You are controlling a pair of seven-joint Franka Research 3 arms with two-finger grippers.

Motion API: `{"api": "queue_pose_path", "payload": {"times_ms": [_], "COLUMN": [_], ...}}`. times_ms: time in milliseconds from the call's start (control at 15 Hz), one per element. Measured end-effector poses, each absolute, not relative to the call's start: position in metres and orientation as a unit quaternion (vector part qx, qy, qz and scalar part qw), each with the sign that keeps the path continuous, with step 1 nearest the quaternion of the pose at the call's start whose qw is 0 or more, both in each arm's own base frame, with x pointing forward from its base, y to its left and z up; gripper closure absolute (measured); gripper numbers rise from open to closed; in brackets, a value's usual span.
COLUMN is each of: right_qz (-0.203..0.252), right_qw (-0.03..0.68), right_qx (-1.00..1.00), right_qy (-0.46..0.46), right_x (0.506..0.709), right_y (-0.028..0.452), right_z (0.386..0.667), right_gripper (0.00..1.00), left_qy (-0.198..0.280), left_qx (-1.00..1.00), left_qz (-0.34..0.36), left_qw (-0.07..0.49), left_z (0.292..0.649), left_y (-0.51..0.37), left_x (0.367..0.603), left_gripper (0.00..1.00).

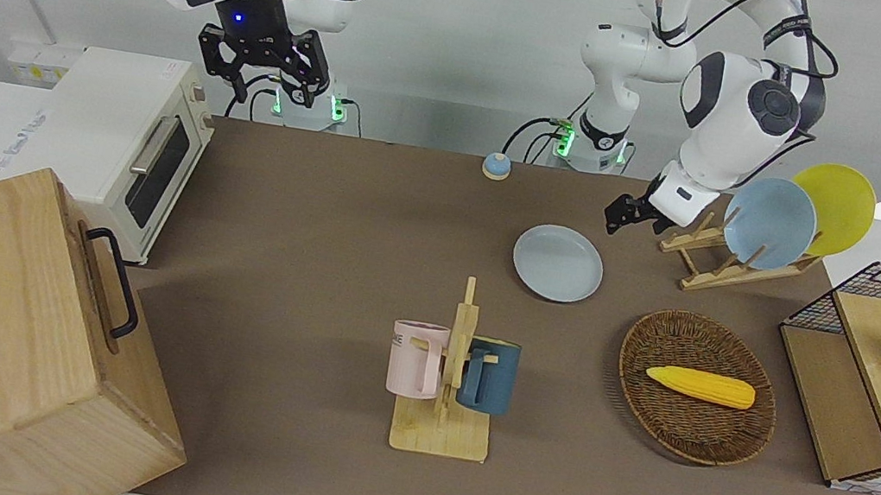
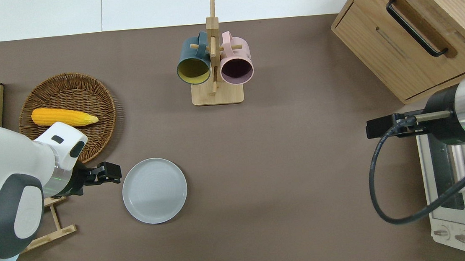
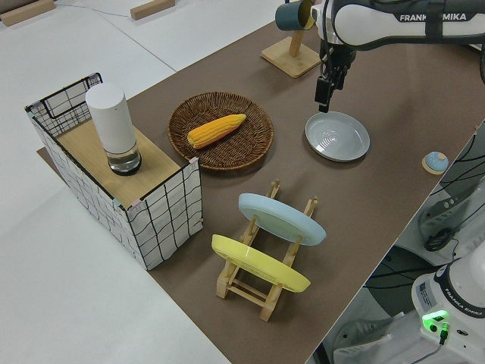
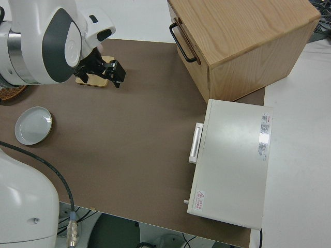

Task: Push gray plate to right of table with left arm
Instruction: 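Move the left gripper forward to the edge of the gray plate nearest it, then lower the left gripper against the gray plate's rim and begin pushing it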

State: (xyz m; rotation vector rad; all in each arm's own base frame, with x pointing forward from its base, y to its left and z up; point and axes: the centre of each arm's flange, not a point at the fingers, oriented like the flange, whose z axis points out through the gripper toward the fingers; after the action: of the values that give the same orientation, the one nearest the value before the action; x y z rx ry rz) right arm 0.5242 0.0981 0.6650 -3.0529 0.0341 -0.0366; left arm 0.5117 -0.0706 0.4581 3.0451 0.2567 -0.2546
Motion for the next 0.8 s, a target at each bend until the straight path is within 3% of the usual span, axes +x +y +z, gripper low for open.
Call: {"api": "queue_pose_path", "payload": {"times_ms": [800], "right_qz": [-0.012], "right_qw": [0.044], "right_qx": [-0.999], "right_qy": [0.011], "right_x": [0.524], "right_y": [0.098], "right_z": [0.665], "right_gripper": [0.0], "left_qy": [0.097], "left_qx": [0.992], "left_qz": [-0.073], "left_qw": [0.037], "left_z": [0.363], "left_y": [-0.067], "left_x": [0.479], "left_gripper": [0.04]}}
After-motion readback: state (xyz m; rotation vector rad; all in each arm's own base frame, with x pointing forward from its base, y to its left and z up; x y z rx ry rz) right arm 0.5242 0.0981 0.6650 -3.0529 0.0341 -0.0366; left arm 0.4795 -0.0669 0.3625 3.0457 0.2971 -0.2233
